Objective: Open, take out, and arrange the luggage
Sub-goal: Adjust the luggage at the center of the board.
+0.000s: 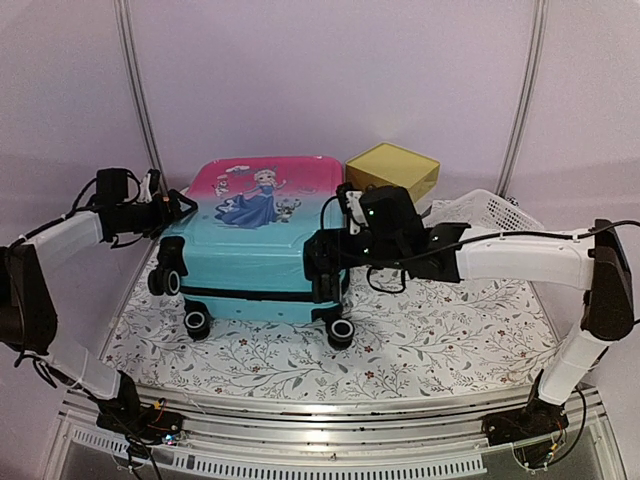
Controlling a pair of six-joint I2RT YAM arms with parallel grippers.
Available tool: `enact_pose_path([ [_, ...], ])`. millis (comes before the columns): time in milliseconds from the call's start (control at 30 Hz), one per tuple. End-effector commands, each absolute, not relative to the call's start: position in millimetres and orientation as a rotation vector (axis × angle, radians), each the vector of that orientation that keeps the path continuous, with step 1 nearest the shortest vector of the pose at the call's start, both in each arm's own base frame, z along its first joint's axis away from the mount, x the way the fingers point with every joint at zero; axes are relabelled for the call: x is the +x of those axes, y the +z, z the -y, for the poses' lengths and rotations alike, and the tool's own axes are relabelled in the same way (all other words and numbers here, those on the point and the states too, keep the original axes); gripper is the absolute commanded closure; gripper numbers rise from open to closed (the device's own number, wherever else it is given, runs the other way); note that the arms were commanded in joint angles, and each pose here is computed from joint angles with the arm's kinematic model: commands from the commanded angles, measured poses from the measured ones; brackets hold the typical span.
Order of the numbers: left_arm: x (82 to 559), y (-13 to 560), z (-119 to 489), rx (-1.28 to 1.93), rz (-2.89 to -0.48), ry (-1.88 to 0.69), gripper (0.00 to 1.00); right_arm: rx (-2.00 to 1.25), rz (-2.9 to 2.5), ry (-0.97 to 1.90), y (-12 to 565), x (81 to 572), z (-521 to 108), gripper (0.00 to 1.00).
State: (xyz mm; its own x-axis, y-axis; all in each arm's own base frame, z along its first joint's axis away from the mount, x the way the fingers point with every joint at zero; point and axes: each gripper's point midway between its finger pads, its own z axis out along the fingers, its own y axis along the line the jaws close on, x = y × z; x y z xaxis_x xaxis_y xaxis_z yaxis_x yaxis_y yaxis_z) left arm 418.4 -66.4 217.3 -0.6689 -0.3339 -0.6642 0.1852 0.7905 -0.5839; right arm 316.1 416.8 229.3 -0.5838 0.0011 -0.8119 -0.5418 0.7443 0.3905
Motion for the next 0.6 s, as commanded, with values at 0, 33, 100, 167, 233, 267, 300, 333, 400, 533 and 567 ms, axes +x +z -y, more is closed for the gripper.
enact_pose_path([
  [0,431.0,225.3,86.3,-0.027,-2.134,-0.864,0.05,-0.774,-1.924,1.147,258.9,190.8,-496.7,0.04],
  [33,434.4,226.5,83.0,-0.041,-2.132,-0.841,0.05,-0.770,-1.928,1.139,257.2,191.7,-495.4,0.04],
  [100,441.7,232.6,76.9,-0.056,-2.115,-0.800,0.05,-0.748,-1.929,1.112,257.7,194.9,-490.4,0.04],
  [167,449.9,239.3,70.7,-0.071,-2.100,-0.762,0.05,-0.751,-1.924,1.083,259.2,196.2,-485.5,0.03],
  [233,457.8,246.2,62.4,-0.096,-2.094,-0.719,0.04,-0.740,-1.921,1.044,262.7,200.2,-478.5,0.03],
  [267,460.6,250.2,57.5,-0.115,-2.094,-0.695,0.04,-0.730,-1.923,1.023,264.0,202.1,-475.0,0.02],
  [300,461.8,256.0,53.7,-0.123,-2.088,-0.672,0.03,-0.720,-1.929,0.996,264.0,204.9,-469.9,0.02],
  [333,461.4,262.7,50.3,-0.124,-2.078,-0.648,0.03,-0.704,-1.929,0.977,266.3,208.2,-464.8,0.02],
  [400,456.2,275.4,40.8,-0.141,-2.055,-0.582,0.02,-0.668,-1.942,0.937,266.5,216.8,-452.3,0.01],
  [533,433.4,298.5,22.7,-0.182,-2.025,-0.445,0.02,-0.578,-1.991,0.915,259.1,235.8,-425.4,0.01],
  [567,425.1,305.1,20.0,-0.186,-2.015,-0.424,0.02,-0.558,-1.998,0.907,257.7,240.0,-418.7,0.01],
])
